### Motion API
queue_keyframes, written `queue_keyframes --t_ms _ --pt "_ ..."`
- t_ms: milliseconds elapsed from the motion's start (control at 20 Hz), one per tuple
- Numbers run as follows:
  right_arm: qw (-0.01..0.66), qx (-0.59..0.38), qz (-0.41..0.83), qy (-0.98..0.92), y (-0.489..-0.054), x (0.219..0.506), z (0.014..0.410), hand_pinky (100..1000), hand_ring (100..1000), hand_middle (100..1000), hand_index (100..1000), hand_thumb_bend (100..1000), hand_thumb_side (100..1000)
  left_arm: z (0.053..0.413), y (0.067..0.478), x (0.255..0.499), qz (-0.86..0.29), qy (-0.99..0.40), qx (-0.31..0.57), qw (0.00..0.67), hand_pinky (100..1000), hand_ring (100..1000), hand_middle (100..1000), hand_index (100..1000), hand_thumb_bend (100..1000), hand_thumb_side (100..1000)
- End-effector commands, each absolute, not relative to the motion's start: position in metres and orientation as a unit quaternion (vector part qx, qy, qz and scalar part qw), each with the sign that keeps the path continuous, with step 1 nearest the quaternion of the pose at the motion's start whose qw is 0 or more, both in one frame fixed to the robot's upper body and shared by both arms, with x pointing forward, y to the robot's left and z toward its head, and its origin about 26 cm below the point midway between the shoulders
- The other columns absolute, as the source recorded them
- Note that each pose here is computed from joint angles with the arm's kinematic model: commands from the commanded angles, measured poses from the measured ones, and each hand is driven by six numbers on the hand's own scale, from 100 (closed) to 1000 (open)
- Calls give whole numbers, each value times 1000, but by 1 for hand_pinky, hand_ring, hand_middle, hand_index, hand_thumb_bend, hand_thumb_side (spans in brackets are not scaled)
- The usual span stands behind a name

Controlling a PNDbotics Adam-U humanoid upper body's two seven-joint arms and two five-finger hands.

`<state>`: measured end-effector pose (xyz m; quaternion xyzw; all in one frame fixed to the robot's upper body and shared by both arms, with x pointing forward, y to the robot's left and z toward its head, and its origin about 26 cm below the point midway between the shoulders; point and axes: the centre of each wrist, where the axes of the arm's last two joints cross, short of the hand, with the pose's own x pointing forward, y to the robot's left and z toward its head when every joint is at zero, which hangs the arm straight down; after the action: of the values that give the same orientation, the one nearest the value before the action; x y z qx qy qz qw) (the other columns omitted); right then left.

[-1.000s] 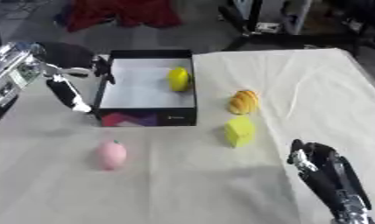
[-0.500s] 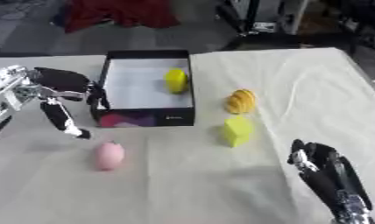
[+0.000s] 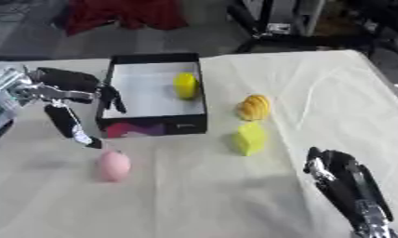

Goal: Pick up objects on the table and place them in the box.

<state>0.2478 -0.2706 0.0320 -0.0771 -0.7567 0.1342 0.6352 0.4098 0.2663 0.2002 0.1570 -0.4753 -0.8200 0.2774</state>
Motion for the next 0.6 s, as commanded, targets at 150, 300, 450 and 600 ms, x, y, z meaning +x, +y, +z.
queue_keyframes --t_ms 150,300,450,600 --pt "626 -86 146 -761 -276 249 38 705 514 429 453 100 564 224 266 391 -884 -406 113 201 756 690 739 853 507 415" --pt "625 -86 148 -762 -276 250 39 705 513 429 453 100 562 199 261 386 -894 -392 68 207 748 681 728 843 492 393" --pt "625 -85 148 -762 -276 250 39 705 514 429 454 100 566 184 258 382 -895 -384 36 222 744 677 723 838 464 373" --pt "624 -85 149 -762 -276 250 39 705 513 429 453 100 565 175 258 379 -895 -377 27 235 750 685 732 843 446 369"
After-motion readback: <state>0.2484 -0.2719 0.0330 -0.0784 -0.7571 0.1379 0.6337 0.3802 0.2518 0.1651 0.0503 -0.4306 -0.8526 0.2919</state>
